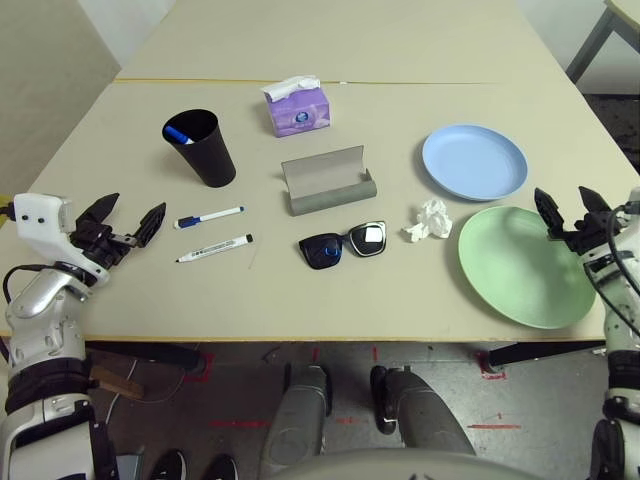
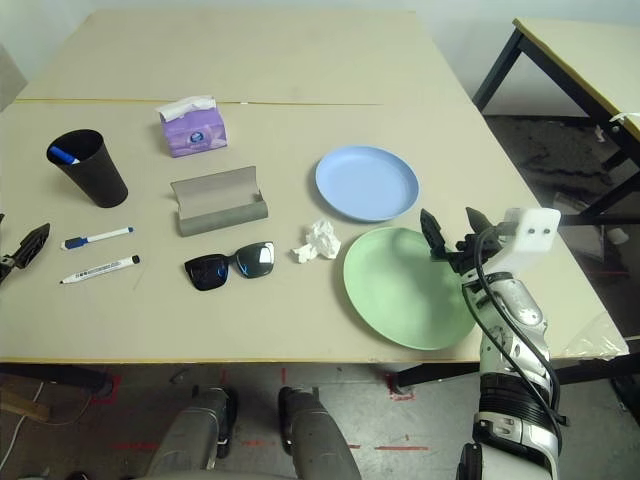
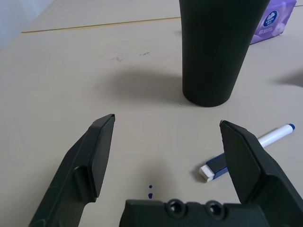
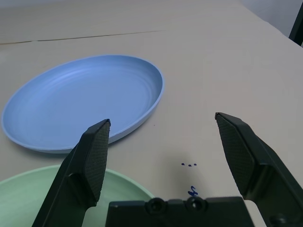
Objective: Organize and tidy the items on the table.
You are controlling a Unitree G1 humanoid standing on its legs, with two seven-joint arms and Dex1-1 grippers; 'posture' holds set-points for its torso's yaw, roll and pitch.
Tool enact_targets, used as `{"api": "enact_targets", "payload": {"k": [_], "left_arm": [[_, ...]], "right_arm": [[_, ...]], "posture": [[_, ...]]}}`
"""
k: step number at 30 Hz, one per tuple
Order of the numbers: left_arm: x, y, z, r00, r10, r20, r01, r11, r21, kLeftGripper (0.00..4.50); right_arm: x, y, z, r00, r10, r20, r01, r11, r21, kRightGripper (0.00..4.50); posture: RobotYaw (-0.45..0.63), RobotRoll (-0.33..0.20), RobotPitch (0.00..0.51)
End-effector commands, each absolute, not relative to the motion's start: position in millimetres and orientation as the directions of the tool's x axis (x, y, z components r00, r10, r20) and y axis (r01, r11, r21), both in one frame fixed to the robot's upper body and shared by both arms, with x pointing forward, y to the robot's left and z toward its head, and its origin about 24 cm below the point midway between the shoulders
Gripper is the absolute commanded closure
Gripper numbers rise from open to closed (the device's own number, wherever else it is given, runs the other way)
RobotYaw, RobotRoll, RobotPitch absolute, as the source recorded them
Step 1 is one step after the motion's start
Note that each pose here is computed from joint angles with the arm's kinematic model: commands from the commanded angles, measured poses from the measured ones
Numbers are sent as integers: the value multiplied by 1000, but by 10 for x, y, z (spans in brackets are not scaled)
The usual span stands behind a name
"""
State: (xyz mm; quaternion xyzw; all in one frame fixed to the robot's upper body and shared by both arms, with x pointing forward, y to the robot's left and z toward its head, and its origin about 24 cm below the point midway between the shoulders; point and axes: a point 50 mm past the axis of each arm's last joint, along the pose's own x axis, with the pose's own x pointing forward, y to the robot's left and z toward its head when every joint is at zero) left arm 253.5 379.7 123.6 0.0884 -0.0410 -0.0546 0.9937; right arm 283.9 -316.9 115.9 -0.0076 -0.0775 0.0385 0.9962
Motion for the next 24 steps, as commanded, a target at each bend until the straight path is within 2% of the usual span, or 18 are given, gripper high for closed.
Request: {"api": "enact_targets", "payload": {"k": [1, 6, 12, 14, 16, 21, 24], "left_arm": [[2536, 3726, 1207, 976, -207, 63, 195, 967, 163, 0], [2589, 3526, 1330, 883, -466, 64, 454, 880, 138, 0], [2649, 3255, 1466, 694, -720, 36, 712, 692, 121, 0], [2657, 3184, 1482, 628, -778, 10, 771, 624, 124, 0], [2639, 3111, 1401, 521, -849, -91, 851, 507, 139, 0], [2620, 3031, 1302, 368, -909, -197, 929, 349, 125, 0], [2661, 2997, 1289, 341, -917, -208, 939, 319, 131, 0]], "right_arm": [[2802, -3240, 1152, 987, 60, 151, -57, 998, -23, 18], [2789, -3260, 1161, 987, 61, 146, -58, 998, -30, 18], [2787, -3276, 1186, 987, 67, 146, -62, 997, -38, 18], [2786, -3281, 1199, 987, 68, 147, -62, 997, -42, 18], [2773, -3294, 1219, 987, 68, 149, -62, 997, -49, 18], [2680, -3351, 1265, 991, 59, 121, -51, 996, -74, 18], [2544, -3502, 1335, 996, -31, 83, 42, 991, -130, 18]], "posture": [[66, 0, 195], [61, 0, 197], [48, 0, 195], [45, 0, 195], [25, 0, 197], [-12, 0, 202], [-49, 0, 206]]}}
